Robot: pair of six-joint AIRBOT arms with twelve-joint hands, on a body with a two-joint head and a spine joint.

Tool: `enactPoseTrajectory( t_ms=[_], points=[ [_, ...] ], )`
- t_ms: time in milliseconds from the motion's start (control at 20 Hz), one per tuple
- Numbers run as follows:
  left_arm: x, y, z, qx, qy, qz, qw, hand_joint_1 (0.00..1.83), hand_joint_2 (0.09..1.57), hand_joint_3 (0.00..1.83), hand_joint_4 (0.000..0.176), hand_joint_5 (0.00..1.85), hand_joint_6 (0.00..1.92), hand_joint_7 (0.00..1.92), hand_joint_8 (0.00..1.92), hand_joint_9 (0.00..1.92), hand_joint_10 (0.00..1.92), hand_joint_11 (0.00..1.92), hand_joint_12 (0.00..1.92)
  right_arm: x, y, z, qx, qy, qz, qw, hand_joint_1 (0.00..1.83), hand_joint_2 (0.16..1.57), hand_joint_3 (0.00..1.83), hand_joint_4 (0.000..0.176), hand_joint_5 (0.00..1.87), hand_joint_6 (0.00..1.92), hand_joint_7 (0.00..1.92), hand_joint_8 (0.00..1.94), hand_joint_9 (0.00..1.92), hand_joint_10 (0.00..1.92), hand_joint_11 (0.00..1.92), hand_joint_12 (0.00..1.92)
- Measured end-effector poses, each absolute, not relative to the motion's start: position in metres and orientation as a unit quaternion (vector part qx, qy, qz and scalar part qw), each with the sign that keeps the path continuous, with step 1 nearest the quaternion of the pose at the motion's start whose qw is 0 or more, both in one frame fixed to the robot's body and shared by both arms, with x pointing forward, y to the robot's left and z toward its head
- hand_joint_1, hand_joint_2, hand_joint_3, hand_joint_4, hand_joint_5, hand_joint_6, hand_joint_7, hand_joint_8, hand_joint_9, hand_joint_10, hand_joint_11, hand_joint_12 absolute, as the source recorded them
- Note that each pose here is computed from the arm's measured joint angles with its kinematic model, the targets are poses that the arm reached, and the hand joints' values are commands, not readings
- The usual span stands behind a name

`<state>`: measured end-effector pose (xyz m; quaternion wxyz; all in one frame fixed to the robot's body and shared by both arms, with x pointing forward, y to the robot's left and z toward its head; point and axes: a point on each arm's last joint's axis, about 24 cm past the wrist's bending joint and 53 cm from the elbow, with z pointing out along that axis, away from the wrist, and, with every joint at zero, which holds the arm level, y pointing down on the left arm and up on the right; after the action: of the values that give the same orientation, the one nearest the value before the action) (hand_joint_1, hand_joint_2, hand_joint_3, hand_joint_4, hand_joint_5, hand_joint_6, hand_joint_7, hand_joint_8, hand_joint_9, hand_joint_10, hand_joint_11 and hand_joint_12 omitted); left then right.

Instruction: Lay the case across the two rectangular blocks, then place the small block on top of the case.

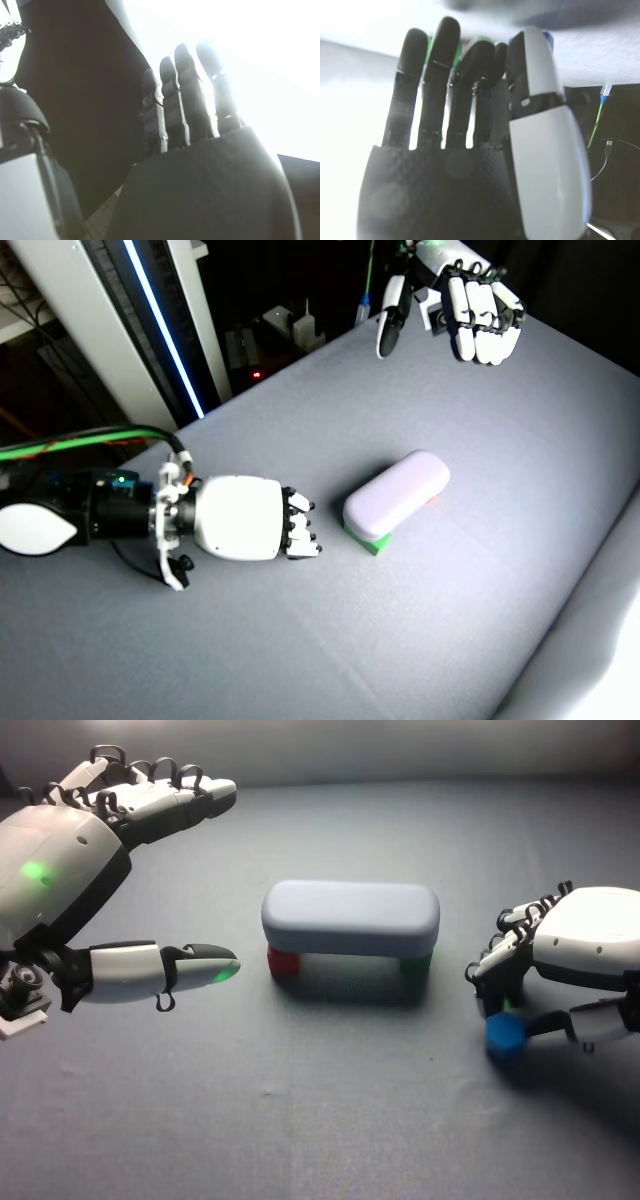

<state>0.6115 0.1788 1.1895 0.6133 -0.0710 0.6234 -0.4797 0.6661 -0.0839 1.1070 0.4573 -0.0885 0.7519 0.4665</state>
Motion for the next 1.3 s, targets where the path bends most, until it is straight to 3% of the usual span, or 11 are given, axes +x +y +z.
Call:
enactPoseTrajectory(
  t_ms=[200, 300, 500, 600, 750, 850, 950, 1050, 1100, 1200, 1300],
  points=[
    [0.612, 0.179, 1.19, -0.072, 0.623, -0.48, 0.613, 0.8, 0.92, 0.0, 0.0, 0.4, 0.0, 0.39, 0.01, 0.42, 0.01, 0.01, 1.07, 0.663, -0.083, 1.108, -0.091, 0.752, 0.468, 0.456, 1.12, 1.08, 0.0, 0.0, 0.66, 0.0, 0.66, 0.11, 0.59, 0.4, 0.18, 1.28],
    [0.612, 0.179, 1.19, -0.072, 0.623, -0.48, 0.613, 0.79, 0.92, 0.0, 0.0, 0.39, 0.0, 0.38, 0.0, 0.4, 0.0, 0.0, 1.05, 0.661, -0.084, 1.11, -0.094, 0.751, 0.468, 0.456, 1.16, 1.05, 0.0, 0.0, 0.64, 0.0, 0.7, 0.05, 0.66, 0.3, 0.31, 1.22],
    [0.612, 0.179, 1.19, -0.072, 0.623, -0.481, 0.613, 0.8, 0.92, 0.0, 0.0, 0.4, 0.0, 0.38, 0.0, 0.41, 0.0, 0.0, 1.06, 0.659, -0.084, 1.11, -0.098, 0.752, 0.466, 0.456, 1.19, 1.03, 0.0, 0.0, 0.7, 0.01, 0.74, 0.04, 0.71, 0.29, 0.35, 1.2],
    [0.612, 0.179, 1.19, -0.073, 0.623, -0.481, 0.613, 0.8, 0.91, 0.0, 0.0, 0.41, 0.0, 0.4, 0.01, 0.43, 0.01, 0.01, 1.06, 0.659, -0.084, 1.11, -0.101, 0.752, 0.466, 0.456, 1.2, 1.01, 0.0, 0.0, 0.78, 0.0, 0.81, 0.08, 0.69, 0.67, 0.44, 1.38],
    [0.612, 0.179, 1.189, -0.073, 0.623, -0.481, 0.612, 0.79, 0.9, 0.0, 0.0, 0.42, 0.0, 0.42, 0.01, 0.47, 0.02, 0.04, 1.07, 0.657, -0.082, 1.108, -0.107, 0.752, 0.464, 0.455, 1.24, 1.01, 0.0, 0.0, 0.83, 0.01, 0.85, 0.07, 0.76, 0.74, 0.61, 1.23],
    [0.611, 0.179, 1.189, -0.074, 0.624, -0.482, 0.611, 0.8, 0.9, 0.0, 0.0, 0.42, 0.0, 0.42, 0.01, 0.46, 0.02, 0.04, 1.07, 0.656, -0.081, 1.108, -0.111, 0.752, 0.464, 0.454, 1.25, 1.0, 0.0, 0.0, 0.87, 0.0, 0.91, 0.1, 0.75, 0.88, 0.63, 1.35],
    [0.611, 0.179, 1.188, -0.074, 0.624, -0.481, 0.611, 0.81, 0.92, 0.0, 0.0, 0.41, 0.0, 0.39, 0.0, 0.44, 0.01, 0.02, 1.06, 0.654, -0.078, 1.106, -0.116, 0.752, 0.465, 0.452, 1.27, 0.99, 0.0, 0.0, 0.9, 0.0, 0.68, 0.79, 0.68, 1.23, 0.62, 1.54],
    [0.612, 0.179, 1.188, -0.074, 0.624, -0.482, 0.611, 0.81, 0.91, 0.0, 0.0, 0.42, 0.01, 0.41, 0.01, 0.46, 0.01, 0.03, 1.07, 0.652, -0.074, 1.104, -0.12, 0.752, 0.467, 0.449, 1.27, 0.99, 0.0, 0.0, 0.9, 0.0, 0.56, 1.01, 0.64, 1.3, 0.63, 1.58],
    [0.612, 0.179, 1.188, -0.075, 0.624, -0.483, 0.61, 0.81, 0.91, 0.0, 0.0, 0.42, 0.01, 0.42, 0.01, 0.47, 0.01, 0.03, 1.07, 0.651, -0.073, 1.104, -0.122, 0.752, 0.468, 0.449, 1.27, 1.0, 0.0, 0.0, 0.89, 0.0, 0.53, 1.02, 0.62, 1.27, 0.6, 1.55],
    [0.612, 0.18, 1.188, -0.075, 0.624, -0.482, 0.611, 0.81, 0.92, 0.0, 0.0, 0.42, 0.0, 0.4, 0.0, 0.45, 0.01, 0.03, 1.07, 0.65, -0.072, 1.104, -0.123, 0.752, 0.468, 0.448, 1.24, 1.0, 0.0, 0.0, 0.84, 0.0, 0.49, 0.94, 0.61, 1.18, 0.58, 1.49],
    [0.612, 0.18, 1.188, -0.076, 0.624, -0.482, 0.61, 0.79, 0.92, 0.0, 0.0, 0.41, 0.0, 0.39, 0.0, 0.44, 0.0, 0.02, 1.07, 0.65, -0.07, 1.103, -0.124, 0.752, 0.469, 0.447, 1.17, 0.98, 0.0, 0.0, 0.76, 0.0, 0.48, 0.71, 0.56, 0.97, 0.46, 1.38]
  ],
)
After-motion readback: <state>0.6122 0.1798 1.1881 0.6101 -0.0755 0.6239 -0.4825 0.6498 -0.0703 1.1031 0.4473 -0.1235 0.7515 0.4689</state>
